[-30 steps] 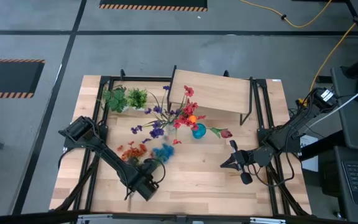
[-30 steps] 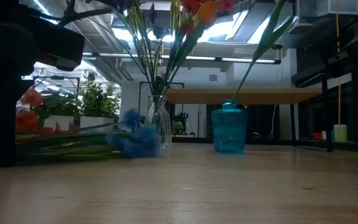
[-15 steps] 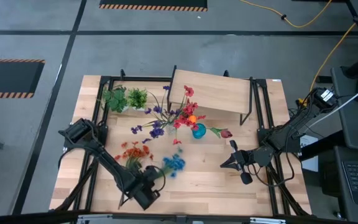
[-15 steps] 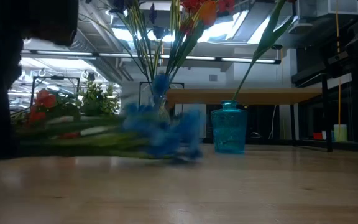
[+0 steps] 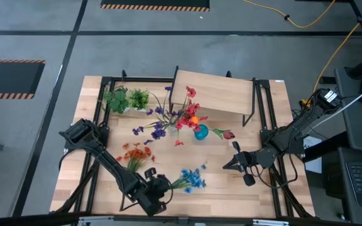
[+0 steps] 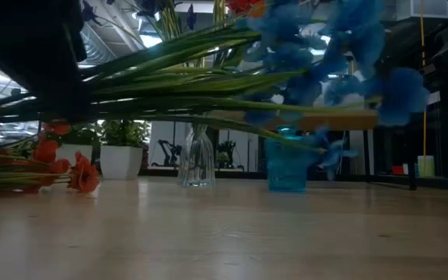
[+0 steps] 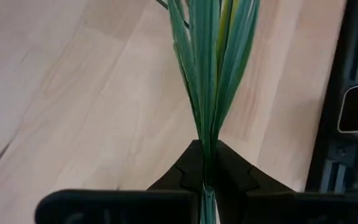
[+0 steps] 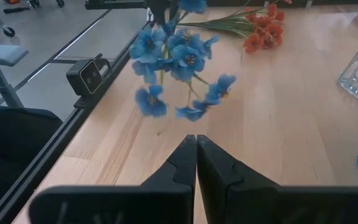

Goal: Pick and place flowers into a vace then onto a shelf
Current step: Put the blue flowers into the blue vase

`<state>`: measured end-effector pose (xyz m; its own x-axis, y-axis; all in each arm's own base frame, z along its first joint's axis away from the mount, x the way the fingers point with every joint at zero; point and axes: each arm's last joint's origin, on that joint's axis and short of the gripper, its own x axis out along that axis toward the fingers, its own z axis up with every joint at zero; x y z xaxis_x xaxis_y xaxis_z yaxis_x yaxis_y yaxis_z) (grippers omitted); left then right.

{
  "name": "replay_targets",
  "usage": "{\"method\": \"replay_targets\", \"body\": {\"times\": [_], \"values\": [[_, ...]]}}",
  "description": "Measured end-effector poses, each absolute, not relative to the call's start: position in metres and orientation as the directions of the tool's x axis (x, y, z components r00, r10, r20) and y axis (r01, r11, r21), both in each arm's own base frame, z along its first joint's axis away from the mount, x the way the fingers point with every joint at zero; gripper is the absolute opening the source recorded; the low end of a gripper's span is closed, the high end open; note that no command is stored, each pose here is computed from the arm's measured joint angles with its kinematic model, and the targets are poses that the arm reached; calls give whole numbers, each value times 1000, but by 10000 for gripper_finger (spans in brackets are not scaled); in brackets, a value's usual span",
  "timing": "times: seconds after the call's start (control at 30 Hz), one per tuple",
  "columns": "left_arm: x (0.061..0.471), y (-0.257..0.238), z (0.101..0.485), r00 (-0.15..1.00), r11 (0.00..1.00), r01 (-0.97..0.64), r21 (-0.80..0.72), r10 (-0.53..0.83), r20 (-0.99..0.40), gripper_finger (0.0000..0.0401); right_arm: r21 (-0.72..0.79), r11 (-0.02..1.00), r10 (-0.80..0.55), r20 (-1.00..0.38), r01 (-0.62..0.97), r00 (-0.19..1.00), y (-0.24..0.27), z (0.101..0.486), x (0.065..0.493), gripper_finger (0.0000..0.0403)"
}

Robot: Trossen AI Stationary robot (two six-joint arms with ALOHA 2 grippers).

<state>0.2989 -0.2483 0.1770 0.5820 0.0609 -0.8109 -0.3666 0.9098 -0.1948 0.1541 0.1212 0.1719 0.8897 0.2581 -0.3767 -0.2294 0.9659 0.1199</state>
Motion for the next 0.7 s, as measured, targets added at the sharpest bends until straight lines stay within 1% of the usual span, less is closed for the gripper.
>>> {"method": "replay_targets", "body": {"times": [0.17,0.33,0.47,0.7], "values": [[304,-249,180,619,932,-308,-190,45,-784,12,120,966,258,-377,-230,890,121,172,154,17],[307,-248,183,677,956,-270,-119,100,-729,12,120,966,258,-377,-230,890,121,172,154,16],[311,-247,191,721,963,-254,-95,123,-682,12,120,966,258,-376,-230,890,121,172,154,16],[320,-245,204,778,985,-148,-85,63,-626,12,120,966,258,-377,-230,890,121,172,154,16]]}}
